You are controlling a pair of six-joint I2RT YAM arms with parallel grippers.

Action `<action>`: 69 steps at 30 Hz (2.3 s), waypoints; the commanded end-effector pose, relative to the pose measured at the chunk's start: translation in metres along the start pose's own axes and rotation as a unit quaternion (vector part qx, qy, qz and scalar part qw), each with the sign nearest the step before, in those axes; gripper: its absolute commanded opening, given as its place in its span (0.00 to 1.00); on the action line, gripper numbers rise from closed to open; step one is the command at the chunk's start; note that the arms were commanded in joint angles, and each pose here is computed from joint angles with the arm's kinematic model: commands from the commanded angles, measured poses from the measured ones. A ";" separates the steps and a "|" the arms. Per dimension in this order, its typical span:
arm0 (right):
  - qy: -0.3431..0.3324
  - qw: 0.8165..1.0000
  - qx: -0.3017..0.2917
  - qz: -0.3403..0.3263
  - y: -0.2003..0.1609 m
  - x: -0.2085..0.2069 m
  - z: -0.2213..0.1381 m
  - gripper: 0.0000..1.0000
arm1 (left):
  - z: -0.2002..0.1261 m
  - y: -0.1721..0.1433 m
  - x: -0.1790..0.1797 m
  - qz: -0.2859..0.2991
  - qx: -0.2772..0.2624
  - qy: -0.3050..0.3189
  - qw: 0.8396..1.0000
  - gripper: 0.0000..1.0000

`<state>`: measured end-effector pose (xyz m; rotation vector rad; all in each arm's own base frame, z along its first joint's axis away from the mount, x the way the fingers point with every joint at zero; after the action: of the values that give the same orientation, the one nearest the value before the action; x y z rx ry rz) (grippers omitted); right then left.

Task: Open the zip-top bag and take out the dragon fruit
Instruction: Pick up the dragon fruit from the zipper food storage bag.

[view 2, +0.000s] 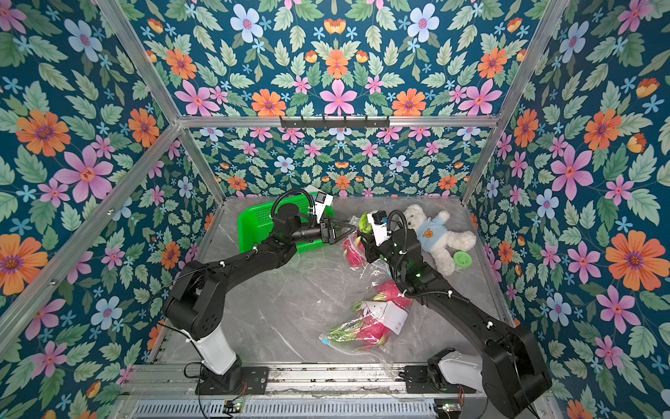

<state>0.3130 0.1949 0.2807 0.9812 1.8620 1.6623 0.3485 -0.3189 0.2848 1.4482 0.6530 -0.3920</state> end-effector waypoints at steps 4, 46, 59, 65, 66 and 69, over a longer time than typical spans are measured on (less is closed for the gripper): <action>0.016 1.000 -0.012 -0.007 0.009 0.005 -0.002 0.00 | 0.008 -0.002 0.010 0.006 0.022 -0.007 1.000 0.70; -0.144 0.987 -0.065 0.024 0.057 -0.031 -0.018 0.00 | 0.013 -0.045 0.043 -0.048 0.075 0.018 0.996 0.00; 0.049 0.996 -0.071 0.031 0.055 0.021 -0.037 0.00 | 0.025 -0.019 0.054 -0.039 0.054 0.033 0.997 0.00; 0.103 0.994 -0.023 0.035 0.057 0.037 -0.043 0.00 | 0.014 -0.009 0.065 -0.044 0.034 0.053 0.997 0.00; 0.111 0.993 -0.011 0.038 0.055 0.038 -0.042 0.00 | 0.013 -0.007 0.065 -0.045 0.028 0.054 0.997 0.00; 0.117 0.992 0.016 0.048 0.045 0.038 -0.038 0.00 | 0.009 0.003 0.064 -0.047 0.013 0.047 0.998 0.00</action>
<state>0.2869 0.1827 0.3309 1.0428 1.8787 1.7336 0.3851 -0.3261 0.2437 1.5280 0.7171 -0.4799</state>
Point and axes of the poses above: each gripper's point midway between its finger pads, its own z axis out along the fingers, its own x axis along the line the jaws close on, y = z × x, the point moved 5 cm from there along -z, back along the fingers, and after that the axes turned 1 degree about -z, right-handed, at the moved point
